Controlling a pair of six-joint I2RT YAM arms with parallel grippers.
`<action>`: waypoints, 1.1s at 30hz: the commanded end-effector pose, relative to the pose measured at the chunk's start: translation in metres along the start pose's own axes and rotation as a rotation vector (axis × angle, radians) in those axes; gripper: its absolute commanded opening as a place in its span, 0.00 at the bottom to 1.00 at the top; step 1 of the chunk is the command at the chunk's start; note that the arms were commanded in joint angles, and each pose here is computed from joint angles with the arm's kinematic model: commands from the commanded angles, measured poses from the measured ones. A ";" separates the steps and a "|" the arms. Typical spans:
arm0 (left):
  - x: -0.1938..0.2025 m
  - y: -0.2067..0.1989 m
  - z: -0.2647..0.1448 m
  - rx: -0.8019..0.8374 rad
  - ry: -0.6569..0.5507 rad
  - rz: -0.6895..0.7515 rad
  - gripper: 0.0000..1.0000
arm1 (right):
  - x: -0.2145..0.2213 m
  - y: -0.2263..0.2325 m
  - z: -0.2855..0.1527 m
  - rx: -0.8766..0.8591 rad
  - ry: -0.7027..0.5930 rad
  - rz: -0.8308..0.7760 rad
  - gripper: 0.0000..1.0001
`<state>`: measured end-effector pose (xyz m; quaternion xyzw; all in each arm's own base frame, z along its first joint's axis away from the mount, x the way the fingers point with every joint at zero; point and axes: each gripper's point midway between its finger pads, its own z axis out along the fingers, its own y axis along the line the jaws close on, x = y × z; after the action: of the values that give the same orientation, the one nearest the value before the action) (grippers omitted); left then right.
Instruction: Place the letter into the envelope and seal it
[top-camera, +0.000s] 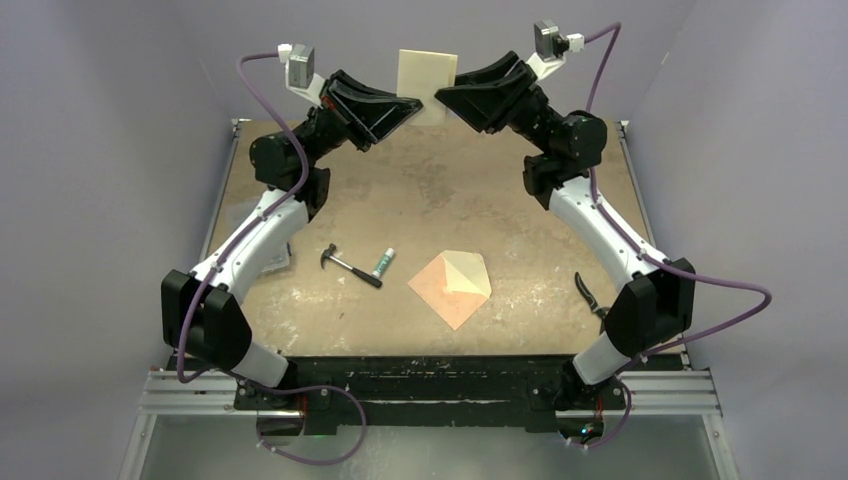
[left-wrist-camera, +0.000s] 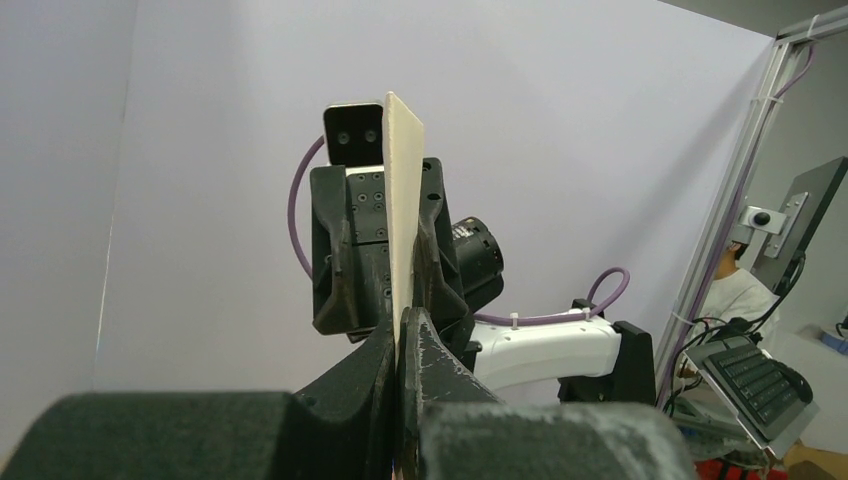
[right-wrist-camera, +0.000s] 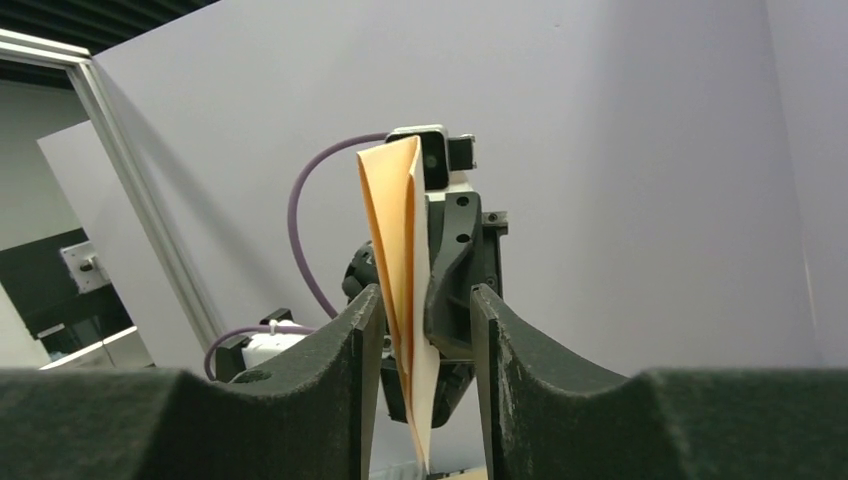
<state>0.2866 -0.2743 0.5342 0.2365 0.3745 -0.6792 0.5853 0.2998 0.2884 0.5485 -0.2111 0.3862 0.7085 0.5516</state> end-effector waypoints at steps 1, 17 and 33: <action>-0.001 -0.007 0.001 0.025 -0.014 0.006 0.00 | -0.012 0.027 0.009 -0.083 -0.013 -0.036 0.38; 0.020 0.025 -0.009 -0.135 0.088 0.087 0.47 | -0.009 -0.022 0.009 0.176 0.016 -0.042 0.00; 0.145 0.143 -0.214 -1.117 0.731 0.077 0.94 | 0.164 -0.141 -0.182 0.870 0.637 0.021 0.00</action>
<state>0.3891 -0.2239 0.3457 0.1256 0.7464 -0.3140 0.5732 0.3782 0.2704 0.3773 -0.1294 0.7028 0.4473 0.5377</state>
